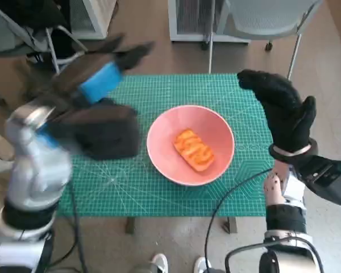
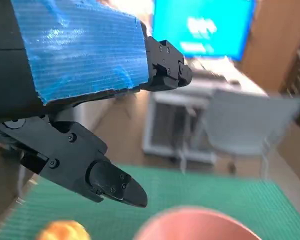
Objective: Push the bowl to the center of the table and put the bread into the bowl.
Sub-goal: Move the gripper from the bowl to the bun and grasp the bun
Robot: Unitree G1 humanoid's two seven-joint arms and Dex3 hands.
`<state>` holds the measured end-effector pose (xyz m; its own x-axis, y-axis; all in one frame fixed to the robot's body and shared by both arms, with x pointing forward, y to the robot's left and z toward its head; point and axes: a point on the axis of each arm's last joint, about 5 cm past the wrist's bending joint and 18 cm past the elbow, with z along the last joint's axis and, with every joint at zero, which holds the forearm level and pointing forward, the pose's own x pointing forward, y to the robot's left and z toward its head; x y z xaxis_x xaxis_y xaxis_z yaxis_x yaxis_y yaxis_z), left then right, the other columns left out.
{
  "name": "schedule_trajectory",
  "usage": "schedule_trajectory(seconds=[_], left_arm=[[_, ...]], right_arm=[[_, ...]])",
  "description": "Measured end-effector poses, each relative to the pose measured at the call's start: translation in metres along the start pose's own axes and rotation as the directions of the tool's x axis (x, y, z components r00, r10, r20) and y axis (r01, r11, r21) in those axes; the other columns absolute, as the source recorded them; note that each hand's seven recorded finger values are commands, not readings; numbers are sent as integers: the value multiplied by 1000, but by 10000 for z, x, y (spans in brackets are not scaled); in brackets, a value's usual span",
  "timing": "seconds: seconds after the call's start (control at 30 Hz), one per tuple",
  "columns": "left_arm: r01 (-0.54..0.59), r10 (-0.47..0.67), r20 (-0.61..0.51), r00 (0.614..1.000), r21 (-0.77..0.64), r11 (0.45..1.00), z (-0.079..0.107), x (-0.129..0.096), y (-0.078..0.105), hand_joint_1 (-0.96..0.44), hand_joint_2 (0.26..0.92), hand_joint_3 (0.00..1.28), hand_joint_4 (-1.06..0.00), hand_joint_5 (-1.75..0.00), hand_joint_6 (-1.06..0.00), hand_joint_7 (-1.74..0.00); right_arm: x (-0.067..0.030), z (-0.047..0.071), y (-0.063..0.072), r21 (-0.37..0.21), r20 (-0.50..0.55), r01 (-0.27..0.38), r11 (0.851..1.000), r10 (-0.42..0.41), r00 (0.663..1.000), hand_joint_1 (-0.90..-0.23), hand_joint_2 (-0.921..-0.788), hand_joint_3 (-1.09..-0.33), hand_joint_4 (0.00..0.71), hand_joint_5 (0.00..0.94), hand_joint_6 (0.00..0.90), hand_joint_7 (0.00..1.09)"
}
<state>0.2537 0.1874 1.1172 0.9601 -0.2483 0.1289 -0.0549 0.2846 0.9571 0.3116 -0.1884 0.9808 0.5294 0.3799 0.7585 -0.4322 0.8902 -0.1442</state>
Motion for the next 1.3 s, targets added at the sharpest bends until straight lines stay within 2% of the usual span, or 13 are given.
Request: schedule_trajectory(seconds=[0.3,0.57,1.07,1.3], left_arm=[[-34,35,-27,999,30,999,-122,-136,-110,-389,787,2,-65,-11,-265,-22],[-84,84,17,996,28,996,-266,-180,-264,-419,786,1,-76,-7,-286,-23],[-93,95,-47,994,35,995,-503,-131,-545,-480,795,3,-78,-2,-292,-12],[-58,62,-89,994,40,997,-583,-11,-740,-530,809,7,-70,0,-280,-3]], right_arm=[[13,-19,31,8,-2,-6,1000,6,1000,-612,-921,-722,145,0,-1,501],[10,-43,47,19,-9,-2,1000,2,1000,-613,-921,-721,143,0,-1,501],[59,-56,43,27,-9,-21,999,21,1000,-609,-921,-722,143,0,-1,504],[70,-56,40,29,-8,-29,999,29,1000,-607,-921,-725,142,0,-1,511]])
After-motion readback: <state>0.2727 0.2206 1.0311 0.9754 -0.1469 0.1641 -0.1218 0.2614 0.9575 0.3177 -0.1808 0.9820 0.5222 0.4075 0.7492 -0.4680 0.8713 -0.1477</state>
